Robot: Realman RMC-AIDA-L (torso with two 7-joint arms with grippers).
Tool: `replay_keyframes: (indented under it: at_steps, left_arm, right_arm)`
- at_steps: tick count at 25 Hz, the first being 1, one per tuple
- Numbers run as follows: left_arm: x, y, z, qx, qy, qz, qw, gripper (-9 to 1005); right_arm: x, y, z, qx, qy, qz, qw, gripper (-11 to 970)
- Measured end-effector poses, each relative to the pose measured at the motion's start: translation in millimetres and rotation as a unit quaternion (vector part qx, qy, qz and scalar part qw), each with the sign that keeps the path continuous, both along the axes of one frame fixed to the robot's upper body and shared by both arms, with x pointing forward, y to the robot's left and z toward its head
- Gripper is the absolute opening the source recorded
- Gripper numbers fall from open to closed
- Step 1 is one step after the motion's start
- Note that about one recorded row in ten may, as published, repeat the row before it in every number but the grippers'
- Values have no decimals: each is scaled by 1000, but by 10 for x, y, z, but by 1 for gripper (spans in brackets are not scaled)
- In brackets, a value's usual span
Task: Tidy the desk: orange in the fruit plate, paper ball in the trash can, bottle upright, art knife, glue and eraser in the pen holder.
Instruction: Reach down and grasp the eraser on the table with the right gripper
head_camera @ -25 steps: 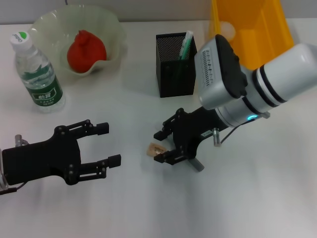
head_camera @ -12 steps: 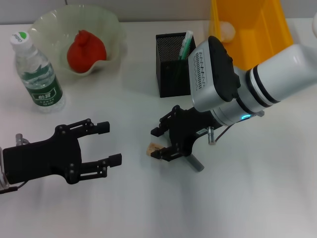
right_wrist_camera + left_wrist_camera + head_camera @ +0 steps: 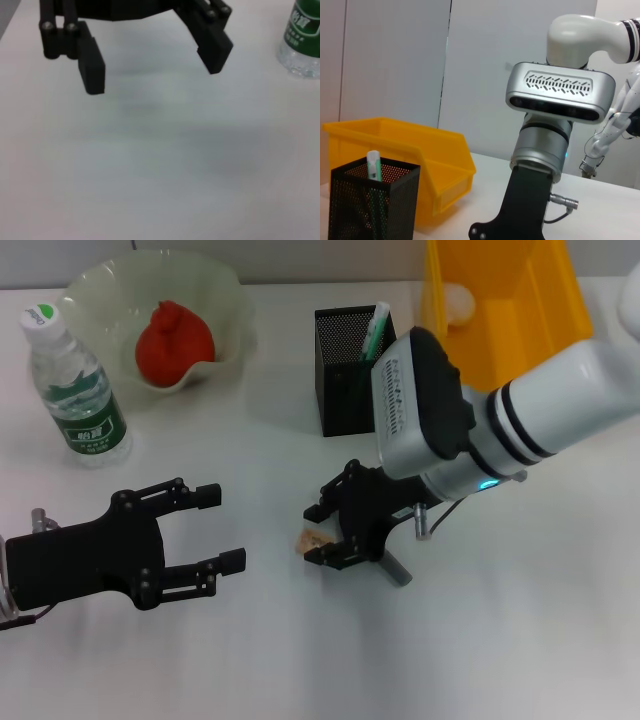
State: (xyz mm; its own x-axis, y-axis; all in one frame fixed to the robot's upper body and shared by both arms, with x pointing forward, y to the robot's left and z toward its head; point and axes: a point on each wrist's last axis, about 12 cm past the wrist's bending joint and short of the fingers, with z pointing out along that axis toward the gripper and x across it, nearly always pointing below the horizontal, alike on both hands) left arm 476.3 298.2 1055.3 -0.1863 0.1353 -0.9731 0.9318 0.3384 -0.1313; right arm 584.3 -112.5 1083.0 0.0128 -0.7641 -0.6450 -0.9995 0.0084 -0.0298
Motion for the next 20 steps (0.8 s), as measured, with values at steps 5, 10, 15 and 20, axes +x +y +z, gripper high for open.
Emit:
replay_keyframes:
  at_steps: [5,10,15,20]
  left_arm:
    - [1,0,1,-1,0,0,1000,801]
    - [2,0,2,-1,0,0,1000,801]
    - [7,0,8,0,-1,0,1000,801]
    - [10,3,18,-1,-2,-1,1000,801]
  right_arm:
    - [-6,8,-13,-3,-1,1,1000,501]
    - [-3,4,-24,-3,-1,-2,1000,436]
    - [-3,4,-27,-2,1,-6,1000,375]
    - [-1,11,-17,7,5,-12,1000,307]
